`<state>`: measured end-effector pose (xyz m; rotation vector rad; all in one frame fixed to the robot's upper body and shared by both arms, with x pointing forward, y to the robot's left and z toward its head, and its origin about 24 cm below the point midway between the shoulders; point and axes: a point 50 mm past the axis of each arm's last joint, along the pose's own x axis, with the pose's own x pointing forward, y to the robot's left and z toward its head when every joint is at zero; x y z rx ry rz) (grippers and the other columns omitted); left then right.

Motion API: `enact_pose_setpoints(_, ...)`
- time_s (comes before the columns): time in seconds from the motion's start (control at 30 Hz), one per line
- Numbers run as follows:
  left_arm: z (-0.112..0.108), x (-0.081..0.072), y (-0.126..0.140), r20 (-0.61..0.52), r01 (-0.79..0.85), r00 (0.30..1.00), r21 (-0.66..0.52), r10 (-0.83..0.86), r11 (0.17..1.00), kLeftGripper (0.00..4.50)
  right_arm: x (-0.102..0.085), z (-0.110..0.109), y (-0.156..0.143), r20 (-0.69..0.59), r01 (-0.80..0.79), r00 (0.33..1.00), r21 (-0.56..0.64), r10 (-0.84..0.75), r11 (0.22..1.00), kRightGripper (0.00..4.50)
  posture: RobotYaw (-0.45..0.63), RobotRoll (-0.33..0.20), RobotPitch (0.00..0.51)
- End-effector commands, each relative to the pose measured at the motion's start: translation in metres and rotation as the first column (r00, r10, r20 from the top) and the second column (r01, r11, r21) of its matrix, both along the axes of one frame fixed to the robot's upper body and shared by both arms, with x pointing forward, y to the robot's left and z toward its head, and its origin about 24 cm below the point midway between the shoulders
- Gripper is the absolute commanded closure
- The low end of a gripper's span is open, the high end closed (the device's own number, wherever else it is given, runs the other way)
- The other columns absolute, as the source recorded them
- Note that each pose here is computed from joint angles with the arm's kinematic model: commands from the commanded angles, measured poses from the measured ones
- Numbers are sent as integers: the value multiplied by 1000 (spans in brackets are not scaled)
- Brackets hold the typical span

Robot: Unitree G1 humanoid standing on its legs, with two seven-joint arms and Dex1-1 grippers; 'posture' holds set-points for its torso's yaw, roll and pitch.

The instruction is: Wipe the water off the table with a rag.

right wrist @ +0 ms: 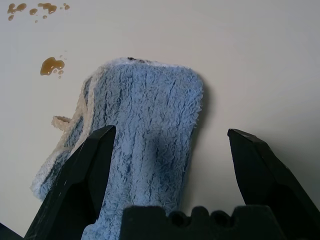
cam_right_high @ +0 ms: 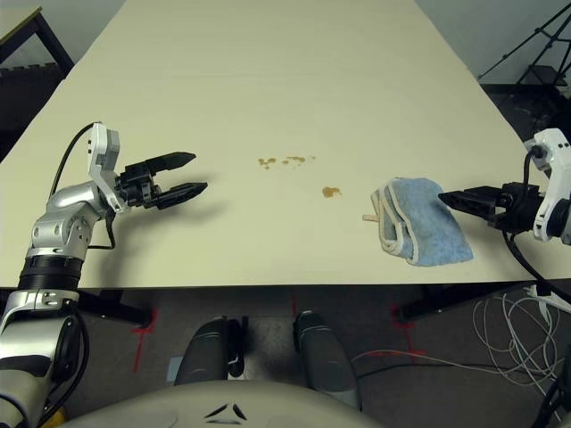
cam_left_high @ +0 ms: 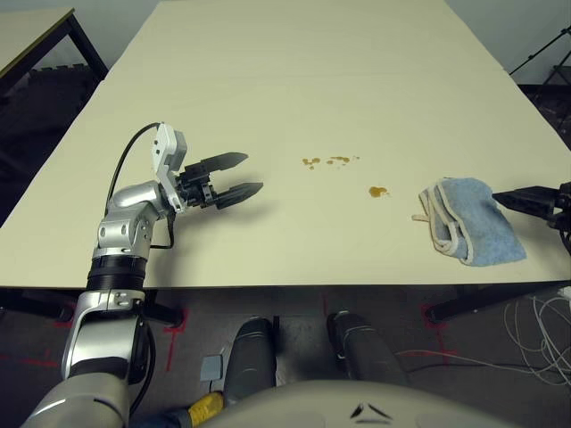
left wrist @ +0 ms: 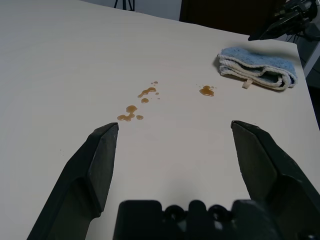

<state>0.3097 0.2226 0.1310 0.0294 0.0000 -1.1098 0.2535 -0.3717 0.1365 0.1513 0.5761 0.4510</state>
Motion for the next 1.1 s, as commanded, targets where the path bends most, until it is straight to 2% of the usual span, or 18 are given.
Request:
enact_pose_setpoints(0.03,-2,0,-2,1,-2,1000,16,2,1000,0,-1,-13,2,-44,1,999,2,-1,1000,10,-219,0,115)
enact_pose_setpoints(0.5,1,-4,1,8,-17,1000,26,17,1000,0,7,-43,21,-79,-47,996,10,48,999,10,-181,0,109)
enact_pose_setpoints(0.83,3,-2,-3,6,-10,1000,31,10,999,0,1,-59,52,-115,-143,982,60,150,988,10,-201,0,117)
enact_pose_setpoints(1.03,3,-1,-6,8,-2,1000,28,2,1000,0,1,-67,52,-120,-129,984,25,131,991,10,-206,0,116)
enact_pose_setpoints(1.1,3,0,-6,10,-2,1000,27,1,1000,0,3,-67,48,-112,-101,989,-12,99,995,378,-204,0,115)
